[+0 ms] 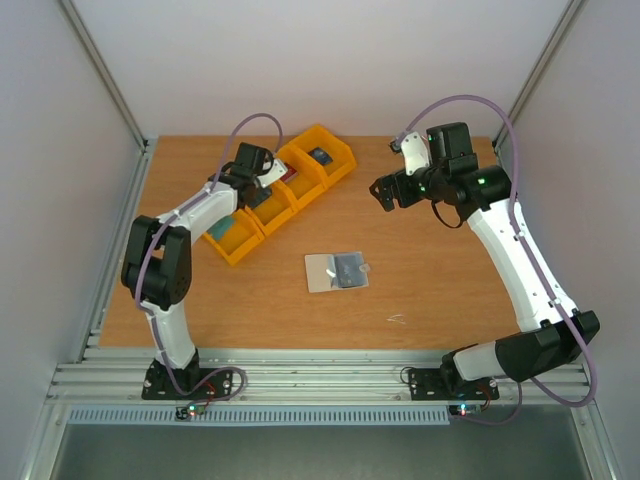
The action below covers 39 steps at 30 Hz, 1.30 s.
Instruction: Take the credit cards out of the card holder
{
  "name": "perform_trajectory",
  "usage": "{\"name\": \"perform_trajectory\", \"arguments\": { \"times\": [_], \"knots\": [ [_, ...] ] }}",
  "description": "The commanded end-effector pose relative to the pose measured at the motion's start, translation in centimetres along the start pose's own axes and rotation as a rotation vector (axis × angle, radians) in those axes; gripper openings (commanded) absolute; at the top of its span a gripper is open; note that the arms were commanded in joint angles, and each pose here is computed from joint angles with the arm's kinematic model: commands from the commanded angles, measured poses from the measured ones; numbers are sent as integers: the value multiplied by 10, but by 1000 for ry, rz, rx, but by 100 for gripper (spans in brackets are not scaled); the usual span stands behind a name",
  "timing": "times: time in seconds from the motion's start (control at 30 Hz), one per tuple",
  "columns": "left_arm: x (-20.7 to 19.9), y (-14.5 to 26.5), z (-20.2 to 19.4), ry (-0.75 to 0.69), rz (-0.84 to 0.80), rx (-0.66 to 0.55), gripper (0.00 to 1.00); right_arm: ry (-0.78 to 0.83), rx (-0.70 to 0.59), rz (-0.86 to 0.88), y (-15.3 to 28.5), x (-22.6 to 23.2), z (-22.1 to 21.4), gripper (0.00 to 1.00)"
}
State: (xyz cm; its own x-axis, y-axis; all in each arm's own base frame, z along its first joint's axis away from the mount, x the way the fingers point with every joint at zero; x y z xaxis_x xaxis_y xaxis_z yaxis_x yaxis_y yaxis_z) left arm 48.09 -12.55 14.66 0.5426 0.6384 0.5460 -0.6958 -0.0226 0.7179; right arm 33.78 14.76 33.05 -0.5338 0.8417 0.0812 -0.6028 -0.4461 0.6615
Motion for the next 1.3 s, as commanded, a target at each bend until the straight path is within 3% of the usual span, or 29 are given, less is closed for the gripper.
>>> {"name": "perform_trajectory", "arguments": {
  "times": [0.0, 0.67, 0.87, 1.27],
  "knots": [
    [13, -13, 12, -24, 54, -23, 0, -7, -54, 20, 9, 1, 9, 98],
    [2, -65, -11, -181, 94, 33, 0, 9, -63, 84, 19, 13, 7, 98],
    [-11, -63, -14, -198, 13, 20, 1, 19, -64, 110, 19, 17, 6, 98],
    [-24, -41, -9, -202, -108, -37, 35, 28, -65, 129, 20, 20, 7, 99]
  ]
}}
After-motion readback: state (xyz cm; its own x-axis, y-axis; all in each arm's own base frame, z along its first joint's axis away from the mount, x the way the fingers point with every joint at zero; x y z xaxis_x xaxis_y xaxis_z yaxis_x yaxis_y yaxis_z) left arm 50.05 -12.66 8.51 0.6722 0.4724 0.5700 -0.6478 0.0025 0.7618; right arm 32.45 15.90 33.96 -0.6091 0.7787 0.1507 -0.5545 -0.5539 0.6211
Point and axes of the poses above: each gripper's point midway between its finger pads, its own y axis back along the fingers, its own x axis along the line the jaws close on, z = x × y, the point moved 2 cm from there along y, back along the fingers
